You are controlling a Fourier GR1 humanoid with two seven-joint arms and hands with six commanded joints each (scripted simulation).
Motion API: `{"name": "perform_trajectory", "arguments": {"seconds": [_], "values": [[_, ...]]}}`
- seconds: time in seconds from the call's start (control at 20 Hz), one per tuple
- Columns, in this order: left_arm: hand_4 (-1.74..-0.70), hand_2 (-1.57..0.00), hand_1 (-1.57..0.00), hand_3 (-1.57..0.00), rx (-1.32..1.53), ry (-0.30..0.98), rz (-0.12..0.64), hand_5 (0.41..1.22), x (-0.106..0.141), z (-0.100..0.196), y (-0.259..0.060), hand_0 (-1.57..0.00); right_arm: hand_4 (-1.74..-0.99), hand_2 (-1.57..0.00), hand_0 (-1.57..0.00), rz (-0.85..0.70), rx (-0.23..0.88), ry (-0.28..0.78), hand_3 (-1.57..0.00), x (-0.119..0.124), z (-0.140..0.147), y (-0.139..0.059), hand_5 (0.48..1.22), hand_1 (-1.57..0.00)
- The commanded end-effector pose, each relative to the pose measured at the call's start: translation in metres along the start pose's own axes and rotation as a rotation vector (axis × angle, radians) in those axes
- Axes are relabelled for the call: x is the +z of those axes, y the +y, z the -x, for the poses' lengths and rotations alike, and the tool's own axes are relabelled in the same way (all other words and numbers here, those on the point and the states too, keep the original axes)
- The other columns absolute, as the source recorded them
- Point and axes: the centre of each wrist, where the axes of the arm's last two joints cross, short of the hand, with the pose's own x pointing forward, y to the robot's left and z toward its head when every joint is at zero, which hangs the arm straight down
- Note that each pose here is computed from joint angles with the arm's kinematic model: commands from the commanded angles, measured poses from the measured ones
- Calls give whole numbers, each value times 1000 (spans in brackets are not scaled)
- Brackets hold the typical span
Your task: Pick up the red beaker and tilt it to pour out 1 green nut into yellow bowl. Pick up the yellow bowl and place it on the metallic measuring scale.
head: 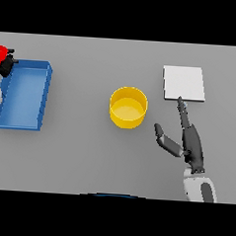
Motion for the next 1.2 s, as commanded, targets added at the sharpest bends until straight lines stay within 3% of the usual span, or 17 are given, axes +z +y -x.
{"name": "perform_trajectory", "arguments": {"seconds": [0.0,0.25,0.3,0.45,0.55,0.65,0.75,0.9,1.15], "values": [[-1741,-1571,-1571,-1533,9,27,8,1173,3,4,-2,-1571,-1006,1,1,-2,-7,-1,1,2,-1,0,647,1],[-1713,-1571,-1571,-1559,-13,33,8,991,16,11,-6,-1571,-1017,1,1,4,3,-1,1,2,2,0,638,1],[-1645,-1571,-1571,-1561,-25,35,16,941,20,16,-8,-1571,-1021,1,1,9,7,8,1,-1,0,0,636,1],[-1275,-1501,-1543,-1470,-76,29,31,810,28,21,-5,-1571,-1012,1,1,14,9,-2,1,1,0,-1,634,1],[-1068,-1209,-1215,-1136,-84,22,66,749,29,20,-5,-1393,-1007,1,1,18,0,-5,1,2,1,-3,635,1],[-958,-816,-796,-768,-98,39,84,696,29,24,-5,-965,-1004,1,1,14,-7,4,1,2,1,1,635,1],[-889,-522,-509,-491,-143,37,112,666,29,23,-8,-617,-1008,1,1,11,-9,0,1,3,1,1,635,1],[-822,-267,-260,-251,-188,23,141,657,25,29,-9,-316,-1009,1,1,9,1,-11,1,3,1,1,639,1],[-782,-87,-85,-82,-181,-20,124,651,24,34,-12,-103,-1020,1,1,-17,59,24,1,0,-3,-2,640,1]]}}
